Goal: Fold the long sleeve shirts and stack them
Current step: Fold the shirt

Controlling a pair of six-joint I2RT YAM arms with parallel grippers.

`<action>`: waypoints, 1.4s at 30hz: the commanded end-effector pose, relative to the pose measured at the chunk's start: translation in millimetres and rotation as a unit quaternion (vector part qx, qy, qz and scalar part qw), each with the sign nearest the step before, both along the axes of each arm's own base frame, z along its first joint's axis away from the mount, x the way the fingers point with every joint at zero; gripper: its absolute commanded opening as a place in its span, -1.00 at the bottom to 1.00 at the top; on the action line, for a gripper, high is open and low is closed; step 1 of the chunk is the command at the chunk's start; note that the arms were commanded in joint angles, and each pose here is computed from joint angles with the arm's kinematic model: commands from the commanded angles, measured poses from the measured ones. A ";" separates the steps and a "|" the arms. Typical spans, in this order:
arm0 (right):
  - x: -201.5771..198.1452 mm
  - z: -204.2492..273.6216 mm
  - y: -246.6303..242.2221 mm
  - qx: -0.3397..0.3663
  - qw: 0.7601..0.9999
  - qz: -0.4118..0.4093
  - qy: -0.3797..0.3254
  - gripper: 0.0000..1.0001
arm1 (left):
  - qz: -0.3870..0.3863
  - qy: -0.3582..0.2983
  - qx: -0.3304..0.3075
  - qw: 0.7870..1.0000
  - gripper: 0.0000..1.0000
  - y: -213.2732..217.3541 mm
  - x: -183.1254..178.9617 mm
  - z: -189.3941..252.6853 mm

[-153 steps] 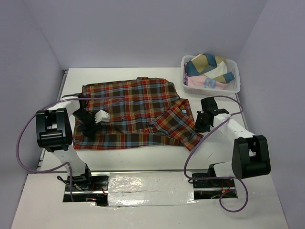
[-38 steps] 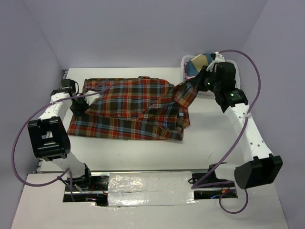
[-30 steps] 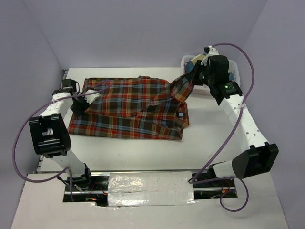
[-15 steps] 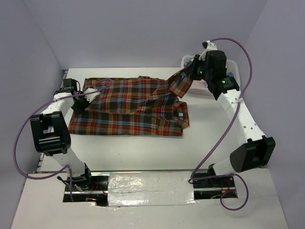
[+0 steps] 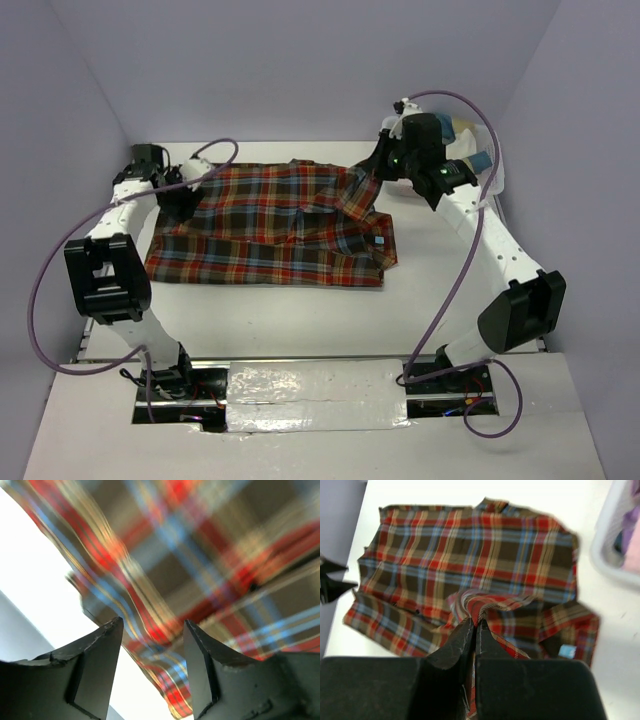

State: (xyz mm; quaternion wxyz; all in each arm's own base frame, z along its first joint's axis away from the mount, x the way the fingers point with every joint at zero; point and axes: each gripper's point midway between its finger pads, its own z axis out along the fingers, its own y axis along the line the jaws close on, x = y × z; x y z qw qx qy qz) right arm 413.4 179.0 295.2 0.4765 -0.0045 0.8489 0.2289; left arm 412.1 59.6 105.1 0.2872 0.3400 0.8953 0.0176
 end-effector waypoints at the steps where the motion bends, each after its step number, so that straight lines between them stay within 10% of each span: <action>1: -9.8 9.5 8.8 0.035 0.999 -0.010 0.029 -1.00 | -0.078 -0.097 -0.063 0.990 0.28 -71.2 18.8 87.7; 10: -65.9 -66.4 34.5 0.163 0.970 0.003 0.182 -1.00 | -0.401 -0.122 -0.073 0.905 0.28 -225.8 -39.9 118.2; 21: -87.2 -92.5 39.5 0.251 0.948 -0.022 0.196 -1.00 | -0.604 -0.386 0.003 0.697 0.66 -350.1 -125.0 113.2; 34: -99.1 -104.1 35.6 0.265 0.942 -0.030 0.204 -1.00 | -0.508 -0.383 -0.032 0.771 0.84 -401.9 -110.9 71.8; 38: -100.7 -106.4 38.5 0.270 0.940 -0.024 0.208 -1.00 | -0.509 -0.387 -0.032 0.768 0.49 -406.4 -112.1 63.0; 42: -100.7 -111.6 37.7 0.265 0.940 -0.026 0.215 -1.00 | -0.505 -0.384 -0.048 0.772 -0.46 -409.4 -115.4 65.4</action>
